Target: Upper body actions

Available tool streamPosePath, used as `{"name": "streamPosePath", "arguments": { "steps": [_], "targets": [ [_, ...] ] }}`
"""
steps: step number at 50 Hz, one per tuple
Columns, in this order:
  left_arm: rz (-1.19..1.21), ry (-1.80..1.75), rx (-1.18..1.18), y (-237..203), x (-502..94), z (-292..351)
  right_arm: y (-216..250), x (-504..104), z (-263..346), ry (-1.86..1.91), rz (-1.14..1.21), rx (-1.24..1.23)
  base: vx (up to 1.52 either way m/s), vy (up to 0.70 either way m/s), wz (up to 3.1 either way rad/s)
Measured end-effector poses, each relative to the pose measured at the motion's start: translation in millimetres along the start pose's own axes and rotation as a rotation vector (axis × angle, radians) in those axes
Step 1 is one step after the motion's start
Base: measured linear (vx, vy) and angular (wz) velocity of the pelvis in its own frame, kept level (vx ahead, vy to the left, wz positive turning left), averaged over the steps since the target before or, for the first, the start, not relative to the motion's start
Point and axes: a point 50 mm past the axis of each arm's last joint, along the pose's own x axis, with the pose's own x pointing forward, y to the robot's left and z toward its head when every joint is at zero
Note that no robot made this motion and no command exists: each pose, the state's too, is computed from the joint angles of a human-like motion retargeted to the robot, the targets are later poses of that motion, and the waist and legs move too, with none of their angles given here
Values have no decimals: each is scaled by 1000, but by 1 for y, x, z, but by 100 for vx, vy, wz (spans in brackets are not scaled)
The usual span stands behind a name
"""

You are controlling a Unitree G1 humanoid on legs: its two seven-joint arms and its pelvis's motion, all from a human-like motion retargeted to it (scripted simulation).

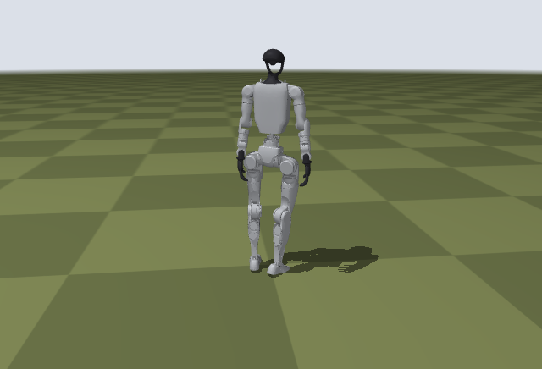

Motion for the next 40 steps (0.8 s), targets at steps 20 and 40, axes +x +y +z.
{"name": "streamPosePath", "arguments": {
  "steps": [20,40],
  "targets": [
    [-20,419,-371,4,-18,-136,85,-69,262,-796,246,-526,-15,2,-3],
    [-158,-437,106,-85,-42,166,-9,-1,1,46,-83,-99,18,-1,36]
  ]
}}
